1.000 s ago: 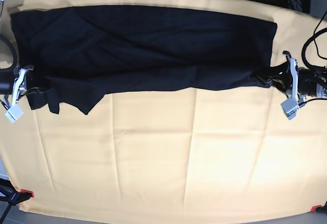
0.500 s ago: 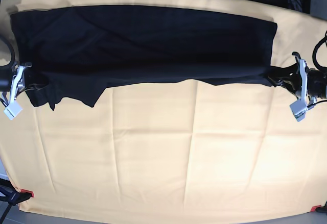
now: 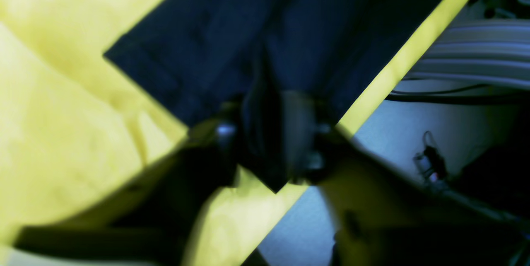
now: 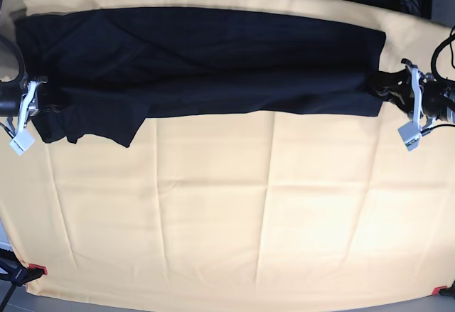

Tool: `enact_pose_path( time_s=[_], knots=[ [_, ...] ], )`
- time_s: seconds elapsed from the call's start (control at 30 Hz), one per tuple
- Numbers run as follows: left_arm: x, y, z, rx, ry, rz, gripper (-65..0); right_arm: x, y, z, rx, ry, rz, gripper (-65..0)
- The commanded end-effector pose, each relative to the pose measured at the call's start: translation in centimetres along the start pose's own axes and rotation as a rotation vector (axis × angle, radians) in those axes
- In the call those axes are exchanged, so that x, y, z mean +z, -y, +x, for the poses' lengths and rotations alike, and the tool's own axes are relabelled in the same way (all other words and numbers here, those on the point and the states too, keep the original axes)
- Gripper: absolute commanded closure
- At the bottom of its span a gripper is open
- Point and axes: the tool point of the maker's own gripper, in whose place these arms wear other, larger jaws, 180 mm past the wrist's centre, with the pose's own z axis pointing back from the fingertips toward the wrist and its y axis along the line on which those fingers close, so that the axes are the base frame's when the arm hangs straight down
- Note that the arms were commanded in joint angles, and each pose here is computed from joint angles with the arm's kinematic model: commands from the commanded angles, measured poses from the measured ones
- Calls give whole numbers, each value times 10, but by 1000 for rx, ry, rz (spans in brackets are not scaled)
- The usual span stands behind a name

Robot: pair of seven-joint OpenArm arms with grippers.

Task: Fold the T-shirt properly
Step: 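Fold the held hem edge over toward the collar with both grippers, then release the right gripper and grasp the folded shirt's end corner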

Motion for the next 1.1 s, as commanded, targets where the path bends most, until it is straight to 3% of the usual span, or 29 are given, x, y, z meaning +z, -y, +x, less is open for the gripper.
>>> enact_pose_path(
  time_s=[0.0, 0.03, 0.1, 0.17, 0.33, 0.47, 0.63, 0.8, 0.87, 0.97, 1.07],
  knots=[
    [11, -2, 2, -16, -4, 19, -322, 12, 1, 14, 32, 34, -13, -43],
    [11, -1, -2, -11, -13, 15, -367, 12, 1, 14, 32, 34, -13, -120],
    [8, 1, -7, -1, -24, 7, -377, 12, 1, 14, 33, 34, -13, -277],
    [6, 2, -10, 6, -32, 0, -377, 13, 2, 15, 34, 36, -14, -345],
    [2, 5, -16, 16, -41, -13, -377, 13, 1, 30, 35, 119, -12, -345],
    [2, 5, -15, 16, -40, -13, -377, 5, 20, 26, 48, 112, -124, -345],
    [2, 5, -15, 16, -40, -13, -377, -9, 24, 22, 26, 119, -158, -345],
    [3, 5, -15, 16, -41, -12, -377, -15, 45, 18, -1, 115, -288, -344],
    [2, 5, -15, 16, -40, -13, -377, -14, 51, 21, -14, 140, -326, -300],
    [3, 5, -15, 16, -41, -12, -377, -13, 54, 22, -31, 145, -341, -6],
    [3, 5, -15, 15, -40, -12, -377, -14, 48, 24, -17, 141, -312, 0]
  ],
)
